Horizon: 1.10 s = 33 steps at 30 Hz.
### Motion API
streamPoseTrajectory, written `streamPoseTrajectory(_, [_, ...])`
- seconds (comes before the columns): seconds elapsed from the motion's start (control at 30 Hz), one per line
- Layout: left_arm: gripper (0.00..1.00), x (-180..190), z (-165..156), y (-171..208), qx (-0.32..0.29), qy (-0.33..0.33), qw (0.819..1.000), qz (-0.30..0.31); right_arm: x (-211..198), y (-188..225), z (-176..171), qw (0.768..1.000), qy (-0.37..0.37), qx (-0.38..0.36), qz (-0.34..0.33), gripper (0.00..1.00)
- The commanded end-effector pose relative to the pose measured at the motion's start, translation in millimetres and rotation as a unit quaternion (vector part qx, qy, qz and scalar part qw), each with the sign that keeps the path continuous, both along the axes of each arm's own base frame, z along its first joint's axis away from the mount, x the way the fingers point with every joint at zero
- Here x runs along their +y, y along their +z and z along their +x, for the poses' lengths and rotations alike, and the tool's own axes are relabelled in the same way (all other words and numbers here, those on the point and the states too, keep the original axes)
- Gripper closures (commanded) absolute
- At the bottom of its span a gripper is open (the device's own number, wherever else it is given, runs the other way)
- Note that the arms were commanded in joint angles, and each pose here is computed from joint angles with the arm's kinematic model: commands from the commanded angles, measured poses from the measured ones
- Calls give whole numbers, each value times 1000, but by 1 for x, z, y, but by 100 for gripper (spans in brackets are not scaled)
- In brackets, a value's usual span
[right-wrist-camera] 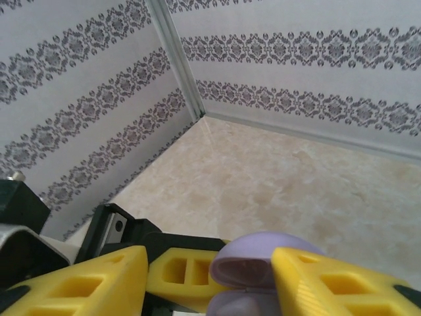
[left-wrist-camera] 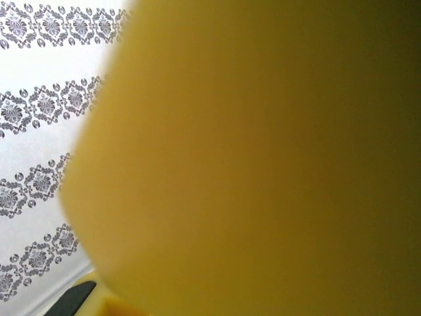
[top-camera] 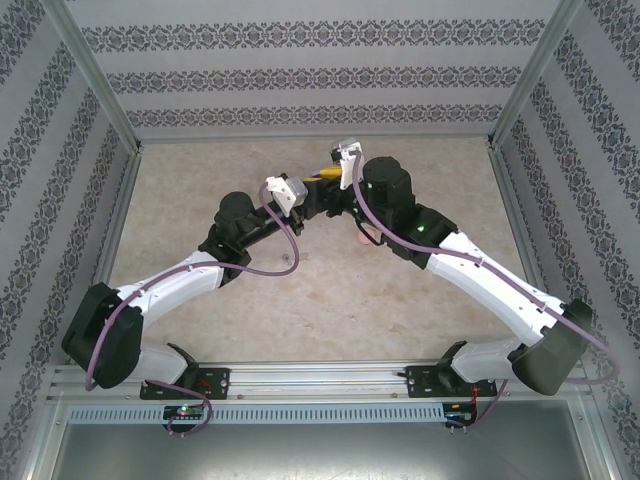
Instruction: Insert the wireless bluetooth earbuds into the charging case
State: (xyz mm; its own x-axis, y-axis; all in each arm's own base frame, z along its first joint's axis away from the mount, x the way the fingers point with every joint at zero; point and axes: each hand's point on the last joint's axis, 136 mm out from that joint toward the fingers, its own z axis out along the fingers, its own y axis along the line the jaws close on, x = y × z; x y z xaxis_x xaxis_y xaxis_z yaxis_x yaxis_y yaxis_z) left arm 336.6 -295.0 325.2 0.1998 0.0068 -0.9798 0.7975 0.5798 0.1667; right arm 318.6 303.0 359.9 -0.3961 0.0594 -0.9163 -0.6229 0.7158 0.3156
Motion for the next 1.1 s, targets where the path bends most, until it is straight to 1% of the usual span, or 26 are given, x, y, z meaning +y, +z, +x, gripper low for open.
streamPoseTrajectory(0.0, [100,-21,-41,51,-99,-75,991,-40,-5,-15,14,999,-26,36,-6,40])
streamPoseTrajectory(0.17, [100,-21,-39,50,-99,-71,992,-40,-9,-4,18,998,-33,45,19,30])
streamPoseTrajectory(0.3, [100,-17,-32,46,-96,-53,993,-42,-16,18,15,997,-39,42,50,25])
streamPoseTrajectory(0.47, [100,-2,-17,39,-85,-22,995,-55,-33,41,8,994,-52,46,86,21])
streamPoseTrajectory(0.57, [100,12,-9,34,-79,0,995,-59,-48,42,7,991,-75,64,94,21])
streamPoseTrajectory(0.67, [100,31,-2,29,-70,27,995,-68,-62,29,8,987,-100,90,86,20])
streamPoseTrajectory(0.77, [100,51,1,23,-65,55,994,-72,-70,6,9,984,-118,119,67,20])
streamPoseTrajectory(0.93, [100,91,3,16,-55,107,989,-90,-76,-50,13,973,-148,177,22,21])
streamPoseTrajectory(1.07, [100,122,2,14,-50,151,981,-110,-67,-97,15,963,-148,225,-16,22])
